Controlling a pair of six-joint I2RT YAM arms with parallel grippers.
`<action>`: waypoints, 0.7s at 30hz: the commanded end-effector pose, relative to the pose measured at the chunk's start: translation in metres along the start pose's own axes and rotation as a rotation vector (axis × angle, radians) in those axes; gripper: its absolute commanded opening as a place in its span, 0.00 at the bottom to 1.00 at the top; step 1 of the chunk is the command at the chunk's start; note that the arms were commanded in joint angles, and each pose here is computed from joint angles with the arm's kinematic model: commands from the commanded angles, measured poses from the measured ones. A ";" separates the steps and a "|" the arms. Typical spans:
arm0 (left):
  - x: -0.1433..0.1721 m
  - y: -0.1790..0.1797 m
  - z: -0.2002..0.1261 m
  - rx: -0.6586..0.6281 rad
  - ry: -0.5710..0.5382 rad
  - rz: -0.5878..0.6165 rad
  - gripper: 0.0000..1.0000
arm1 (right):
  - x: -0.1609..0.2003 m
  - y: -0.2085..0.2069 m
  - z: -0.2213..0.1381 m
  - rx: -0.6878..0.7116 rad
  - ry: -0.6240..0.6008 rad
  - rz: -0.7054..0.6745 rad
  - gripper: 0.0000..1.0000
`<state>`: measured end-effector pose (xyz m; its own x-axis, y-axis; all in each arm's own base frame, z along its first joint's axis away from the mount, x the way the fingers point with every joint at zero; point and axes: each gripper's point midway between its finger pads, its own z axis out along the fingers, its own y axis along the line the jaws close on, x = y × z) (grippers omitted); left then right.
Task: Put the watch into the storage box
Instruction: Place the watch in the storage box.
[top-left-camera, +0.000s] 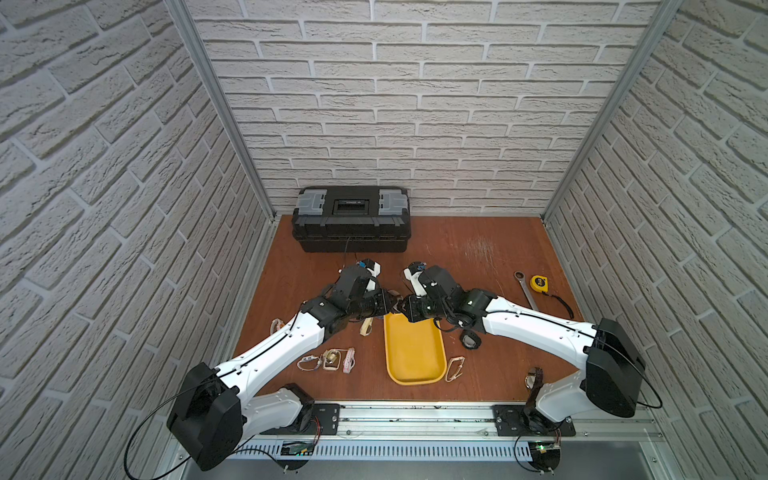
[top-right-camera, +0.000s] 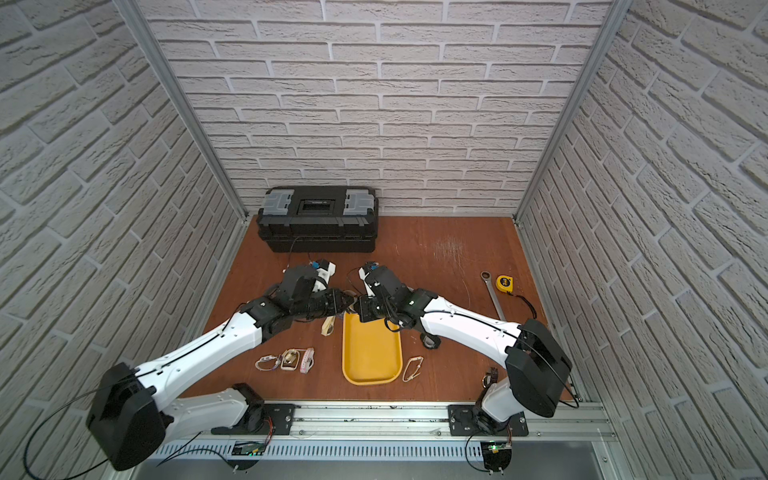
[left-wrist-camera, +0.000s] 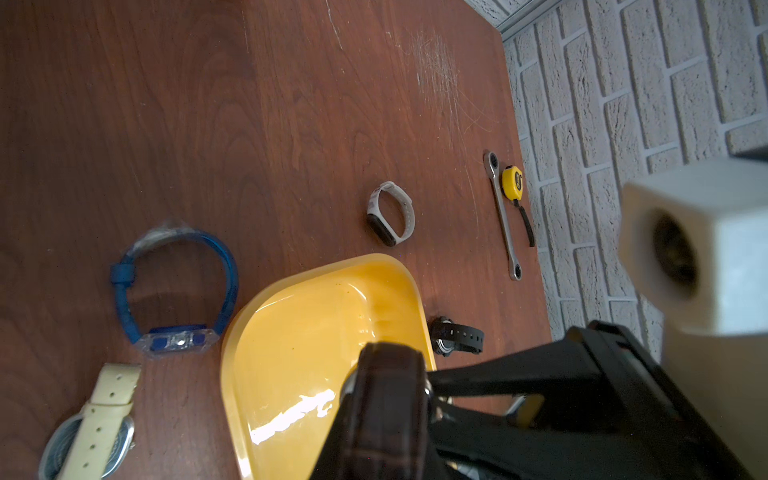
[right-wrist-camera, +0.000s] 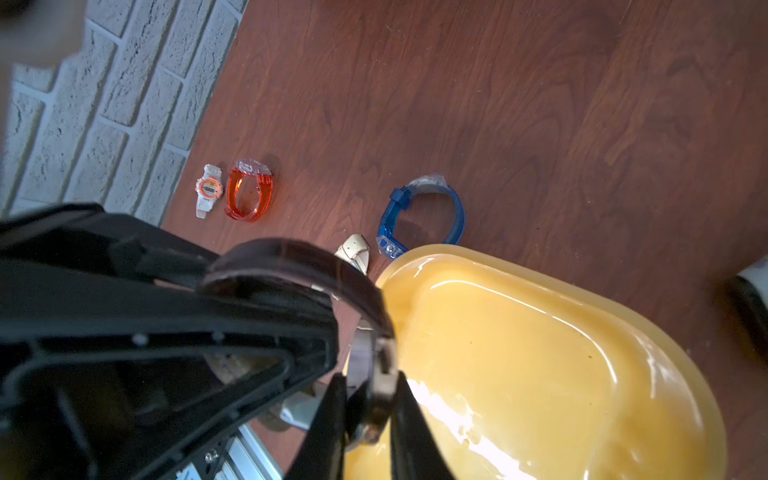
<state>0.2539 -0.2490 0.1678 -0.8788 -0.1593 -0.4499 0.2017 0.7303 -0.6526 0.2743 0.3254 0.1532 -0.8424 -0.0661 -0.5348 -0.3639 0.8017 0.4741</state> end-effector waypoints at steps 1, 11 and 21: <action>-0.010 -0.022 -0.005 0.098 -0.055 0.018 0.16 | -0.013 0.016 -0.001 -0.055 -0.028 -0.015 0.06; -0.022 -0.009 -0.023 0.055 -0.133 -0.060 0.98 | 0.011 -0.002 -0.039 0.055 0.067 -0.041 0.03; -0.025 0.056 -0.094 -0.370 -0.219 -0.056 0.98 | 0.069 -0.061 -0.058 0.478 0.320 -0.212 0.02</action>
<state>0.2539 -0.1728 0.2093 -0.7654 -0.3565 -0.5357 0.0241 0.8160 -0.5776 0.2239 0.2647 0.1447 -0.8759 -0.2876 -0.3873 -0.3720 0.9139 0.1627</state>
